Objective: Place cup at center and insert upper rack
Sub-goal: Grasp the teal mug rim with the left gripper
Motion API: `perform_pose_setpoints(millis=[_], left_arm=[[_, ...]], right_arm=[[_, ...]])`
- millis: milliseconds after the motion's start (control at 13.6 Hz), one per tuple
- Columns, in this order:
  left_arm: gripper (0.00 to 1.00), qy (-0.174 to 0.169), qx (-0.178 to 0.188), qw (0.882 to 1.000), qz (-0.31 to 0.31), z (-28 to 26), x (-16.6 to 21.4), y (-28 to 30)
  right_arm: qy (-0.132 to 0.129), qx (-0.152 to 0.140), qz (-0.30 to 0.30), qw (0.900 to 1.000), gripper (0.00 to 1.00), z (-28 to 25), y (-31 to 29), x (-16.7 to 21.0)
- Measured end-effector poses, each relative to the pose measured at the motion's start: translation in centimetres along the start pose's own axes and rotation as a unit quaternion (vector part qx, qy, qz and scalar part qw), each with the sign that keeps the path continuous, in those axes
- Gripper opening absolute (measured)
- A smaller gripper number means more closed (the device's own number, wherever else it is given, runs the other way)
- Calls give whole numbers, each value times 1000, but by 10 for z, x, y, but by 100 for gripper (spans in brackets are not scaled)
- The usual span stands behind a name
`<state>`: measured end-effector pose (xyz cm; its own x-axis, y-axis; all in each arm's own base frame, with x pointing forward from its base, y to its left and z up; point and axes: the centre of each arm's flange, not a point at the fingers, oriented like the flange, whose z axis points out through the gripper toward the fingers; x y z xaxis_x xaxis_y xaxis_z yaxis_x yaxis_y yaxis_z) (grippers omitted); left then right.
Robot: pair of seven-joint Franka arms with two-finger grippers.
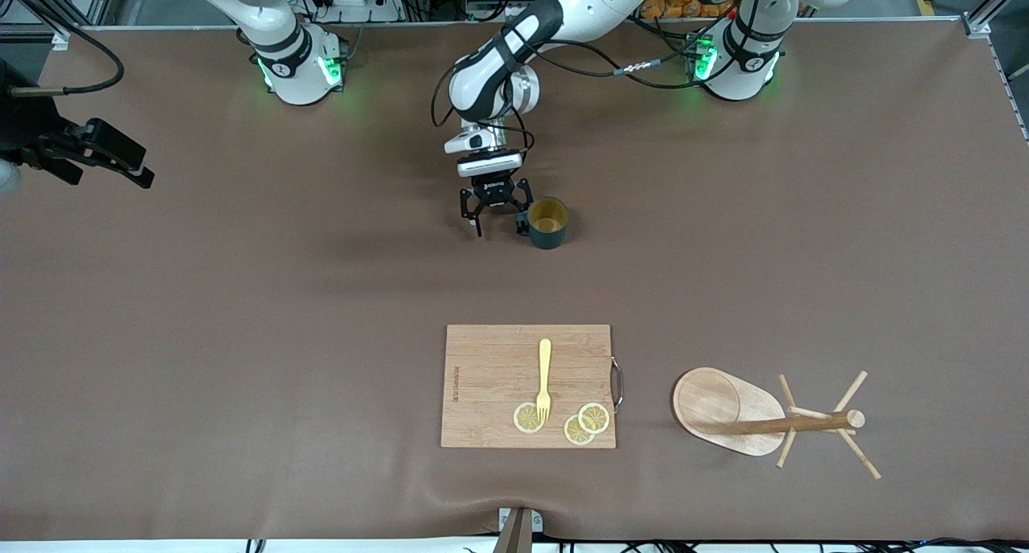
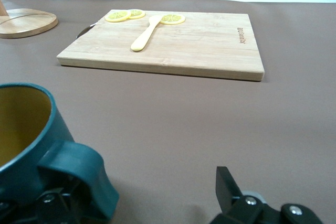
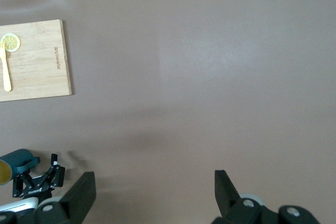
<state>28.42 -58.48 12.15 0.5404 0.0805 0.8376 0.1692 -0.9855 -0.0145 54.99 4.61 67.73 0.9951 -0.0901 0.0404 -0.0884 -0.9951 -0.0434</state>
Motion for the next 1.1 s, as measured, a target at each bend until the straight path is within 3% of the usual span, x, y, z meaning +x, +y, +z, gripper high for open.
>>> perform_pose_setpoints(millis=[73, 147, 660, 1101], left_arm=[[100, 0, 1, 1000, -9, 2, -1, -1], [92, 0, 2, 1000, -24, 3, -1, -1], [8, 9, 0, 999, -49, 10, 4, 3], [5, 13, -2, 997, -82, 13, 33, 19]], right_arm=[[6, -1, 0, 1000, 100, -5, 0, 0], [11, -1, 0, 1000, 100, -9, 0, 0], [15, -1, 2, 1000, 100, -13, 3, 0], [19, -25, 7, 999, 100, -13, 11, 1]])
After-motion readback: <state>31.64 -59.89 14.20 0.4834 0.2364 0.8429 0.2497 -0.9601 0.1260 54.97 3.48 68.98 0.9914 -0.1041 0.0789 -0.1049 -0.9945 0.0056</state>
